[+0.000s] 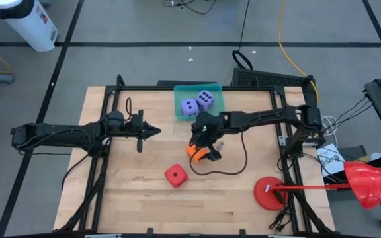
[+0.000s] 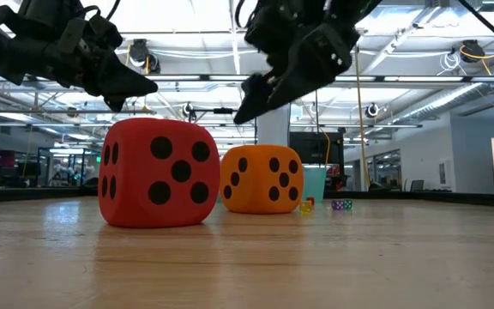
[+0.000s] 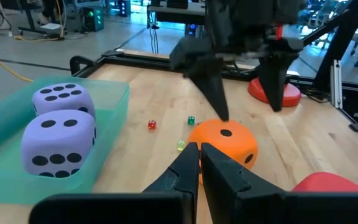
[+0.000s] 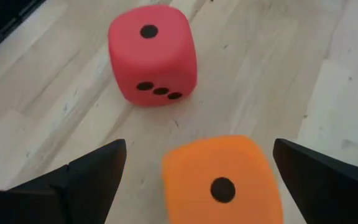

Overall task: Pick & Place Dice
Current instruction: Put the big orange dice into the green bin

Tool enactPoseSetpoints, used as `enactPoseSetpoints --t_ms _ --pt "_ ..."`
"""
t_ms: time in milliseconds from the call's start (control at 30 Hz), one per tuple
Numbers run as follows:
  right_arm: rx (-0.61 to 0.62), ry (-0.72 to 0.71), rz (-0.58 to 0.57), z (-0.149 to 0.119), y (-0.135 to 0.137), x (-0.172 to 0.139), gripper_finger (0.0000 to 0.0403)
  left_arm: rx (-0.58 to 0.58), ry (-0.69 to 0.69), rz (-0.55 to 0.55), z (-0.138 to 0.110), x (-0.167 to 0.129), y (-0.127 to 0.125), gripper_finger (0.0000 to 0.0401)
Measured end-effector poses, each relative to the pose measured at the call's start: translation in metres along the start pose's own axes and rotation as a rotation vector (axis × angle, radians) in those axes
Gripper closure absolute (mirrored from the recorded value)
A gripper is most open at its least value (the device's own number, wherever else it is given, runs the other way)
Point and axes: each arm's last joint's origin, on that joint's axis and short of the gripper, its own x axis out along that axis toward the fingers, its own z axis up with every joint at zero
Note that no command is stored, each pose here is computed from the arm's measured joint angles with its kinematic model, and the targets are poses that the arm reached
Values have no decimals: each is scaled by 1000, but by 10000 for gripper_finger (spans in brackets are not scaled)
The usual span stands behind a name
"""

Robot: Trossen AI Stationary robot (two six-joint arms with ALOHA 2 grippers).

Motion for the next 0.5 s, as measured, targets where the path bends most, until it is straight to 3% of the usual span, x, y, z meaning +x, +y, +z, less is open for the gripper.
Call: enactPoseSetpoints --t_ms 167,500 --pt "-6 52 15 -12 -5 19 3 1 5 0 0 0 0 375" --pt "-103 113 -6 -17 -5 18 3 17 38 2 -4 0 0 375"
